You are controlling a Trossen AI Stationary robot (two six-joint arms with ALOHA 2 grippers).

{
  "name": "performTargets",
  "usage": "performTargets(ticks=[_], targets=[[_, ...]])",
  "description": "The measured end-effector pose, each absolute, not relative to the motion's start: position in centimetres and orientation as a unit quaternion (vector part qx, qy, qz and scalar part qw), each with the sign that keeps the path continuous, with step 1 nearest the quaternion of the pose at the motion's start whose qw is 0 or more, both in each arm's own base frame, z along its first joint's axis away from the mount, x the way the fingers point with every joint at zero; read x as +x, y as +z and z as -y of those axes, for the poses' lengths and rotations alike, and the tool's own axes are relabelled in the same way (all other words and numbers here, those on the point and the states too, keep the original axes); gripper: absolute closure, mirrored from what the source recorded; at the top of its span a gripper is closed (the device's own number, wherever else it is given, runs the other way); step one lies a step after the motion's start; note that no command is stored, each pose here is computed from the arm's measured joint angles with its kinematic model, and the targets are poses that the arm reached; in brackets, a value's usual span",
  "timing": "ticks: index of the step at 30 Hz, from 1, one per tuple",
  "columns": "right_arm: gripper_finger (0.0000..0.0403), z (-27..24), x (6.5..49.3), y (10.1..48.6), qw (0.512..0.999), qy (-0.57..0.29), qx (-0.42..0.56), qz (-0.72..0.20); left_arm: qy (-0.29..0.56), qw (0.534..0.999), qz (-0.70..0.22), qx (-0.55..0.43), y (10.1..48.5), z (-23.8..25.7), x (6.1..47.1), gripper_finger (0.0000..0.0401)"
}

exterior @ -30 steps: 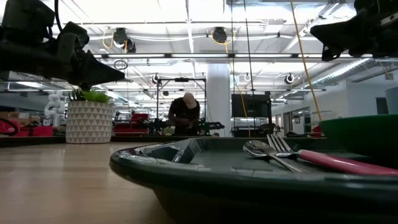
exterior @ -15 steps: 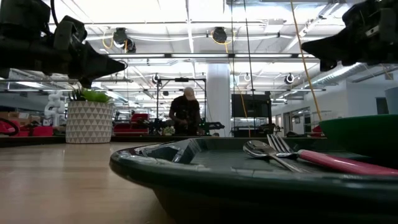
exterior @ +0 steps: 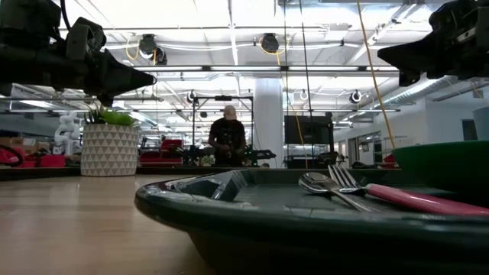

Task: Pick and place plate/cup/fork/spoon on tray
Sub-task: Return to Home Position

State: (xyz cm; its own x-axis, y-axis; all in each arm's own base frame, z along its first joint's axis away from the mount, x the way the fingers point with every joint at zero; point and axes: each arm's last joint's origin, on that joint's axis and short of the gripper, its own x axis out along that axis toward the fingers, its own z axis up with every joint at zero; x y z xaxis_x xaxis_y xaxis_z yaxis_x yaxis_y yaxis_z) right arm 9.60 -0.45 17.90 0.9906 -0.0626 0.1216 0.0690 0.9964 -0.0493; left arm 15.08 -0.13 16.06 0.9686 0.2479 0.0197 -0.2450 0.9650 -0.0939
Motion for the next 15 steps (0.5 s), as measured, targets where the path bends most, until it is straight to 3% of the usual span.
performTargets(ticks=[8,15], targets=[[0.0403,0.46,9.62,17.73,0.998,-0.033,-0.027,0.051,0.125,0.991,0.016,-0.043,16.07,0.12,15.08,0.0397],[0.0403,0.46,9.67,17.23,0.999,-0.033,-0.026,0.025,0.126,0.991,0.016,-0.044,16.07,0.12,15.08,0.0382]])
